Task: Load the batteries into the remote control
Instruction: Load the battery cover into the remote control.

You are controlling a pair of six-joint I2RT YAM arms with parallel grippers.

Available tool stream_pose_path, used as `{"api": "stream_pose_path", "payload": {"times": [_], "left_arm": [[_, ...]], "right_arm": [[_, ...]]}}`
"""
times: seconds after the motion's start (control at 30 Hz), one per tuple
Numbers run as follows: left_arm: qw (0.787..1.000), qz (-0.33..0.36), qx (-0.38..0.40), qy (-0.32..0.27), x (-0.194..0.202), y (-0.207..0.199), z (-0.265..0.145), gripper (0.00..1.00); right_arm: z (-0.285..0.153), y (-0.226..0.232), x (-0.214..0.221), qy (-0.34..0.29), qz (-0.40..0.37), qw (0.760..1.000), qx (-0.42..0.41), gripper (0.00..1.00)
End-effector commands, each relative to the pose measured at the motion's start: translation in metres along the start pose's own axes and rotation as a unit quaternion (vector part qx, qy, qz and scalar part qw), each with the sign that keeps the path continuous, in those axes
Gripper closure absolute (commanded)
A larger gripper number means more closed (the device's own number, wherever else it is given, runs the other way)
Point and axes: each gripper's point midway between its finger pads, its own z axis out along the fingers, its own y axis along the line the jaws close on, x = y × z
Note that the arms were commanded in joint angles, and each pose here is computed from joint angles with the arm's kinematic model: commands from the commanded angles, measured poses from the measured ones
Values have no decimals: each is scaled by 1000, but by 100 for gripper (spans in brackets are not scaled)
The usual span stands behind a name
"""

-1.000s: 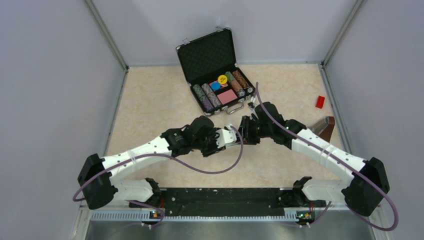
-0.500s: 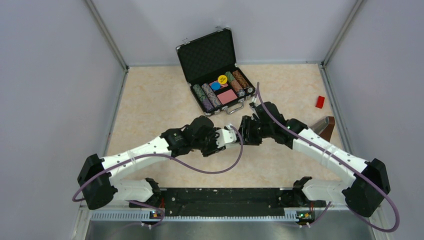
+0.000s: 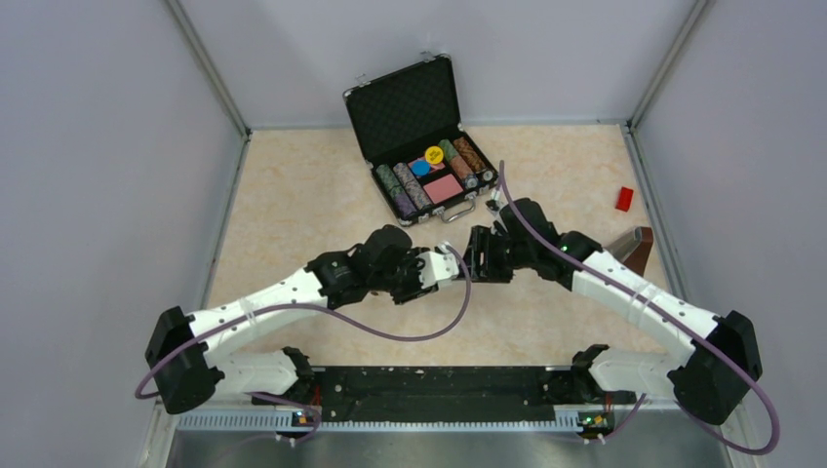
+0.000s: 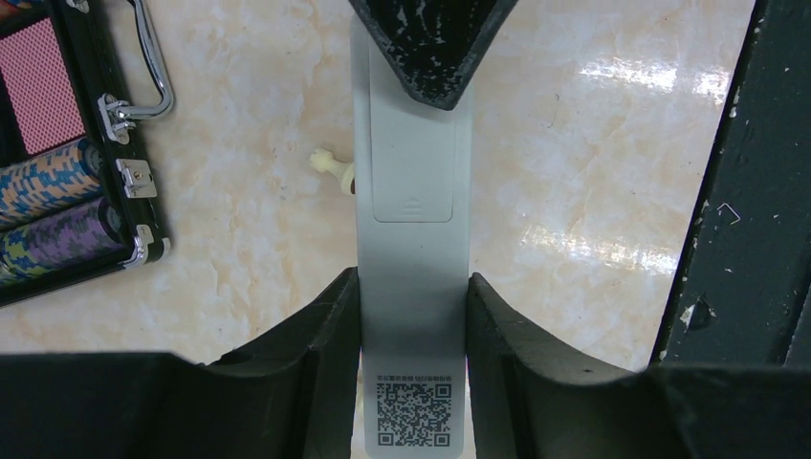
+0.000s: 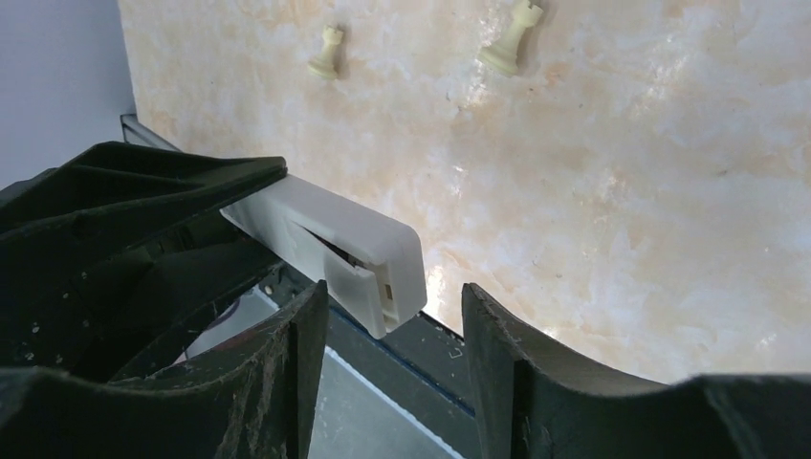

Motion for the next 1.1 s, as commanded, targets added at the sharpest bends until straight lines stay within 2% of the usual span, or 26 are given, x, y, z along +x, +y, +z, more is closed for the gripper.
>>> {"api": "stream_pose_path", "payload": {"times": [0.0,0.47,0.73,1.07], "left_arm": [[998,31,-2,-57,-23,1,-9,100],[996,39,-6,-82,-35,2,-18,100],[996,39,-8,-85,-36,2,-21,100],[995,41,-17,-86,-38,5,-22,100]], "right_arm": [[-10,26,-19,-38,-31,997,-62,47],[-7,42,-3,-9,-54,989,-139,52],[-10,46,-3,-7,-55,985,-161,74],[-12,48,-4,-7,-50,983,-175,77]]}}
